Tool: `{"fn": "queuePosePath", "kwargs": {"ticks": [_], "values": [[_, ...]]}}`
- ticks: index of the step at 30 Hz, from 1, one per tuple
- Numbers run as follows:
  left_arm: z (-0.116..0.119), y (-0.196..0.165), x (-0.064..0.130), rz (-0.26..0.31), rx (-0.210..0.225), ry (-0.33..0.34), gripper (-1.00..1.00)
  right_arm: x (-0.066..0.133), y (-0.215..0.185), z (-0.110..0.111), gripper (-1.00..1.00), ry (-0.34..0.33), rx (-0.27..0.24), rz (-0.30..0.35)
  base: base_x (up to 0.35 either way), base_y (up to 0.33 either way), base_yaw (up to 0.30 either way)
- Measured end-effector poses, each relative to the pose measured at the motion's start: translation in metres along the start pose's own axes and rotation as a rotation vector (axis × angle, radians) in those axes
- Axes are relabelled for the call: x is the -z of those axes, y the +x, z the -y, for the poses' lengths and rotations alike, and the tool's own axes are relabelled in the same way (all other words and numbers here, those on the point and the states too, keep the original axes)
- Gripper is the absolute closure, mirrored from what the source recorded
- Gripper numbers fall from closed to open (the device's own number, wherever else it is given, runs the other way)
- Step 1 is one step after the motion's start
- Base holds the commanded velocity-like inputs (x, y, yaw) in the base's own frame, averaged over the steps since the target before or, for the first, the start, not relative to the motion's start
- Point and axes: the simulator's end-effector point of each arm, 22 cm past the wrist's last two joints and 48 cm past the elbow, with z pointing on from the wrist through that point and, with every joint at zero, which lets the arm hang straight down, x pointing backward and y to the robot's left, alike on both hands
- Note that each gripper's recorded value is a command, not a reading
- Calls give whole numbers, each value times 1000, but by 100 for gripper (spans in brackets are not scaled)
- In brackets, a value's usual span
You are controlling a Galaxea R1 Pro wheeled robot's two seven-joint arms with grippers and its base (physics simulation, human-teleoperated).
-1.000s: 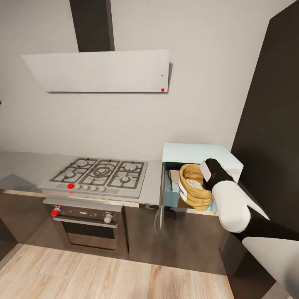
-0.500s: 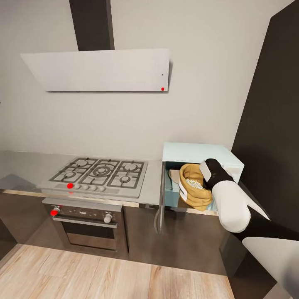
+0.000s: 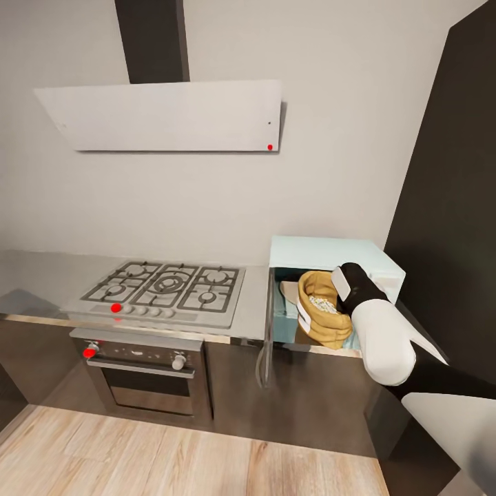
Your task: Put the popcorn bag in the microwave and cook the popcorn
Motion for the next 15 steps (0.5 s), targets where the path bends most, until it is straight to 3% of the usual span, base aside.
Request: {"fn": "queuePosePath", "kwargs": {"ticks": [5, 15], "values": [[1, 0, 0, 0, -3, 4, -100, 1, 0, 1, 100, 3, 1, 1, 143, 0, 0], [1, 0, 0, 0, -3, 5, -100, 0, -1, 1, 100, 4, 2, 2, 7, 0, 0]]}}
